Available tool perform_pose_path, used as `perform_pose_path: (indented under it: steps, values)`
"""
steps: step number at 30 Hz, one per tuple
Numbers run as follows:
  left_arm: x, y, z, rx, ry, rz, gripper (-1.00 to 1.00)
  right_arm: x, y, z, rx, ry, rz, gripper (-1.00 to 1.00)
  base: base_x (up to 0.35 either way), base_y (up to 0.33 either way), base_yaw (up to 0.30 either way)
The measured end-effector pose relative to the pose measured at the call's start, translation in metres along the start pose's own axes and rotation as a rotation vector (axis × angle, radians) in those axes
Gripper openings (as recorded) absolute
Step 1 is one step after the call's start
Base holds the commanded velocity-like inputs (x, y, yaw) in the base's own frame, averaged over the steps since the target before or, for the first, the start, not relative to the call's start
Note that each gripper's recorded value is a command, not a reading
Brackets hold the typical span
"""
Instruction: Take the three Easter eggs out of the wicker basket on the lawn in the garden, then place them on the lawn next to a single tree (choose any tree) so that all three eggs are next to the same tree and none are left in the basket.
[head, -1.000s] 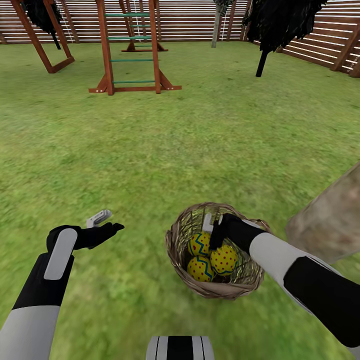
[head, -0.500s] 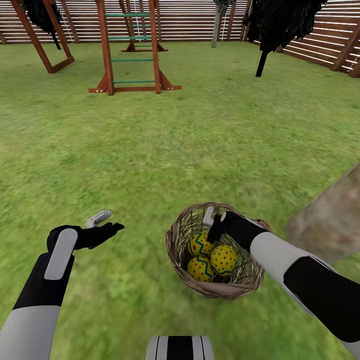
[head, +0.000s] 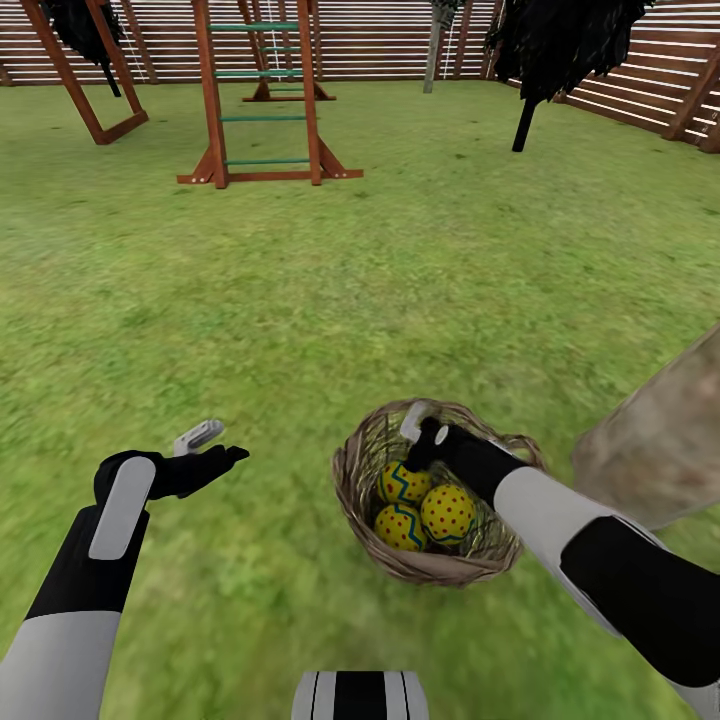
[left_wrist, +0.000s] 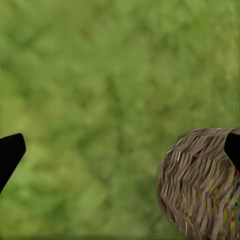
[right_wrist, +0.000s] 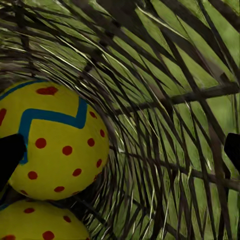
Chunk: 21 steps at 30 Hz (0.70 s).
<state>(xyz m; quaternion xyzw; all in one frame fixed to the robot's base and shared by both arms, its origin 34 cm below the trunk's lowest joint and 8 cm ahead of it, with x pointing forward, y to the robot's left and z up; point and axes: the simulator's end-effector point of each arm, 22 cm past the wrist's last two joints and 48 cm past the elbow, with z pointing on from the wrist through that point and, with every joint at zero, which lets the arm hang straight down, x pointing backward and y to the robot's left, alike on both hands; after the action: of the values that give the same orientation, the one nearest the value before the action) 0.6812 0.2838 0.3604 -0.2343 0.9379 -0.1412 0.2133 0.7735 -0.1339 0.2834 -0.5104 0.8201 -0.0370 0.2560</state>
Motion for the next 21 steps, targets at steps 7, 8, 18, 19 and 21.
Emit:
perform_pose_path:
  steps: [7,8,18,19,21]
  values:
    - [0.004,0.004,0.006,-0.006,0.011,-0.002,1.00,0.007,0.028,0.006,-0.106,0.020,0.016,1.00,0.000,0.000,0.000]
    - [0.005,0.005,0.008,-0.008,0.014,-0.003,1.00,0.009,0.029,0.008,-0.108,0.022,0.017,1.00,0.000,0.000,0.000]
    - [0.019,0.016,0.027,-0.029,0.049,-0.009,1.00,0.026,0.025,0.029,-0.063,0.034,0.036,1.00,0.000,0.000,0.000]
    - [0.021,0.018,0.028,-0.031,0.052,-0.010,1.00,0.027,0.027,0.031,-0.064,0.035,0.037,1.00,0.000,0.000,0.000]
    - [0.023,0.020,0.032,-0.035,0.059,-0.011,1.00,0.029,0.030,0.035,-0.069,0.037,0.038,1.00,0.000,0.000,0.000]
